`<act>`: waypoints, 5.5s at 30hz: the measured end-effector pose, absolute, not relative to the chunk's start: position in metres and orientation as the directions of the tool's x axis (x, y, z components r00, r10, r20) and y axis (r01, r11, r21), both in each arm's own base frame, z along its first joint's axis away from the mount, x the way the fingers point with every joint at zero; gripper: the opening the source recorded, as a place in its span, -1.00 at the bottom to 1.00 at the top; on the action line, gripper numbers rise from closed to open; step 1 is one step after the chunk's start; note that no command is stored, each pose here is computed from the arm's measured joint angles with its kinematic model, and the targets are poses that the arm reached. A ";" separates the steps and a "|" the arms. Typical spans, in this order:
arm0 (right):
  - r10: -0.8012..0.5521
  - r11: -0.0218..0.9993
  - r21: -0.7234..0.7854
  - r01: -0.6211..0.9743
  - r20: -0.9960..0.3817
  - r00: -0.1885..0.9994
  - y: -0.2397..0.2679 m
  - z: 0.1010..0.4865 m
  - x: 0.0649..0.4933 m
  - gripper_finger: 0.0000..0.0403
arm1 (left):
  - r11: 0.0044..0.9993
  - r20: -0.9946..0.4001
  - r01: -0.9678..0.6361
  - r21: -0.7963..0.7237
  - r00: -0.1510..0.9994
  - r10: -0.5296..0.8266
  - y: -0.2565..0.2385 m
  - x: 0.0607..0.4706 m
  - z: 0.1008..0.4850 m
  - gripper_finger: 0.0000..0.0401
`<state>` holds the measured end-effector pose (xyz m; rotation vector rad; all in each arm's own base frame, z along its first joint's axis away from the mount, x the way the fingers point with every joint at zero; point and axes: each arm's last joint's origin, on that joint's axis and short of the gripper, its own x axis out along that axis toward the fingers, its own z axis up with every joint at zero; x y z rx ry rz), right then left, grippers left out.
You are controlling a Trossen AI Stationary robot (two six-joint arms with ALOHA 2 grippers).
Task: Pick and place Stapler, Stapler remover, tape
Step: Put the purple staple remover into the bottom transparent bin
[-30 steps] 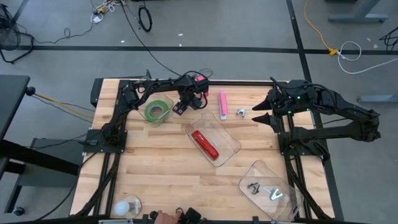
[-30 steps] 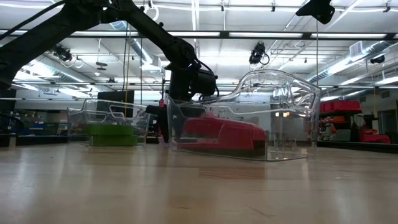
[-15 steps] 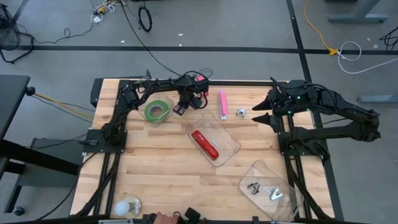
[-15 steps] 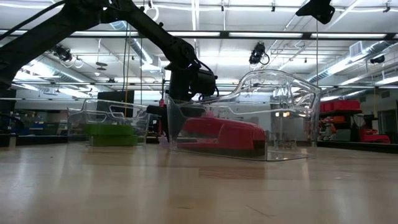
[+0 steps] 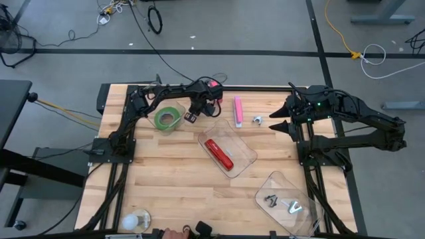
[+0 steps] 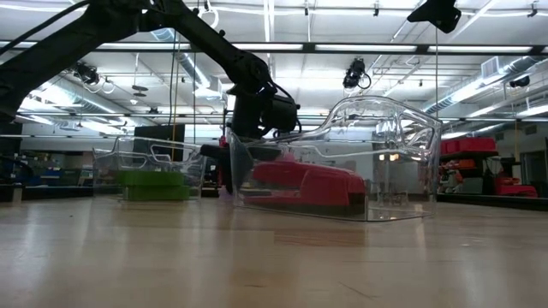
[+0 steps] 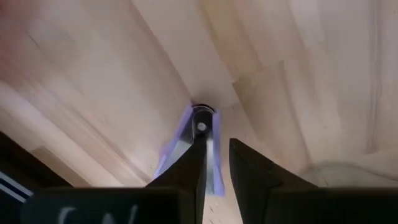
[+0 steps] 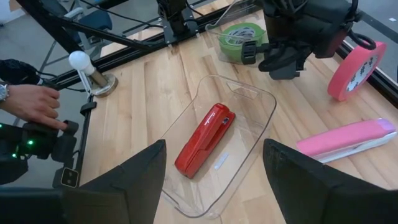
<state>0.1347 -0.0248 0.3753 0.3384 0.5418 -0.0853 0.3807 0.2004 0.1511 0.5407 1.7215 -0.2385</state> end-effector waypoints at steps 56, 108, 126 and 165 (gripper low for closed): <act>0.011 0.953 0.265 0.149 -0.518 0.855 -0.025 0.375 0.135 0.33 | 0.881 -0.939 0.456 0.128 -0.229 0.255 0.206 0.371 0.154 -0.10; 0.009 0.961 0.240 0.136 -0.518 0.855 -0.025 0.375 0.135 0.33 | 0.900 -0.933 0.395 0.184 -0.218 0.287 0.205 0.373 0.156 -0.97; -0.002 0.965 0.225 0.135 -0.510 0.860 -0.025 0.376 0.135 0.33 | 0.892 -0.926 0.261 0.368 0.013 0.378 0.216 0.401 0.237 -0.98; -0.245 0.968 -0.018 0.250 -0.270 0.931 -0.033 0.400 0.142 0.33 | 0.982 -0.455 -0.058 0.181 0.880 0.136 0.120 0.431 0.421 -0.99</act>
